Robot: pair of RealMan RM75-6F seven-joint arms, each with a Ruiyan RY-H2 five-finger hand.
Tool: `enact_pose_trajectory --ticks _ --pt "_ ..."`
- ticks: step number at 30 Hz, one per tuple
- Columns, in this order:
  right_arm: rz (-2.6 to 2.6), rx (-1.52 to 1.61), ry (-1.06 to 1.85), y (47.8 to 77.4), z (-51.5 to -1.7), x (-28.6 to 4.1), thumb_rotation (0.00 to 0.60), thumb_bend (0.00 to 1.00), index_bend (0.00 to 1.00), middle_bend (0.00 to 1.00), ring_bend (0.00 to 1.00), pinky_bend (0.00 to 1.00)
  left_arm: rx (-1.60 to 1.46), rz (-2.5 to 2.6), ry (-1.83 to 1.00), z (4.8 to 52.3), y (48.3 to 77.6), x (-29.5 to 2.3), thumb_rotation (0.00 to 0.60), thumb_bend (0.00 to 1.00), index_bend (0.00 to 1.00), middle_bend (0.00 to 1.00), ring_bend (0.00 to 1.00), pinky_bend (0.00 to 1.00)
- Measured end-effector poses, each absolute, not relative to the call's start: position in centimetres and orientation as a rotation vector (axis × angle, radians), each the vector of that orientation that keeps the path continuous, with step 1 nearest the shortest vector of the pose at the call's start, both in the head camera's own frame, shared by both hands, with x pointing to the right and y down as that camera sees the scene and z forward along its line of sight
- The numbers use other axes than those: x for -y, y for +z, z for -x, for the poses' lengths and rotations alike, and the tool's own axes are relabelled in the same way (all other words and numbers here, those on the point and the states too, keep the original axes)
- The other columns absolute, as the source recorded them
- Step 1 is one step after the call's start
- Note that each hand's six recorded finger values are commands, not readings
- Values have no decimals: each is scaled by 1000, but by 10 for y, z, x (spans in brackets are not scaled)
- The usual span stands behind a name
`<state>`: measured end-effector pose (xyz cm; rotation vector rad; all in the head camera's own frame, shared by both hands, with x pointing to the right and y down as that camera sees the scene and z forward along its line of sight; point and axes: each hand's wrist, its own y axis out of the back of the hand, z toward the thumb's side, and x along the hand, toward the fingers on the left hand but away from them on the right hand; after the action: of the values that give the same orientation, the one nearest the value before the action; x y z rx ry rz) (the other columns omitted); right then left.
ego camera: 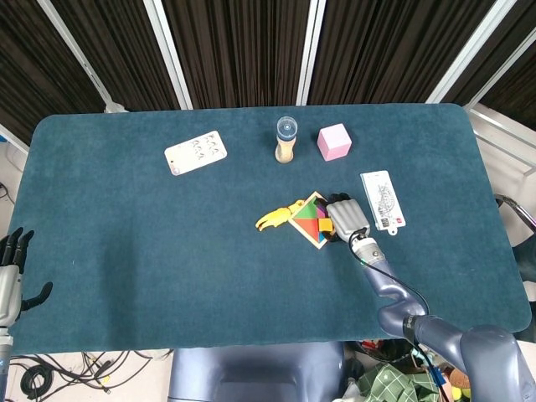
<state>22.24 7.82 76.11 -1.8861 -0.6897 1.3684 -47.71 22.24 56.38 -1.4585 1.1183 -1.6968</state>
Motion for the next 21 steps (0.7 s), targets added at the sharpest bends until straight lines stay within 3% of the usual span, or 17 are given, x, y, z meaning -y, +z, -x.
enact_pose_trajectory --ticks 21 --pt "1885 692 1365 760 -223 -78 600 217 251 397 195 168 -1118 1458 -1699 477 564 -222 600 260 0 0 0 0"
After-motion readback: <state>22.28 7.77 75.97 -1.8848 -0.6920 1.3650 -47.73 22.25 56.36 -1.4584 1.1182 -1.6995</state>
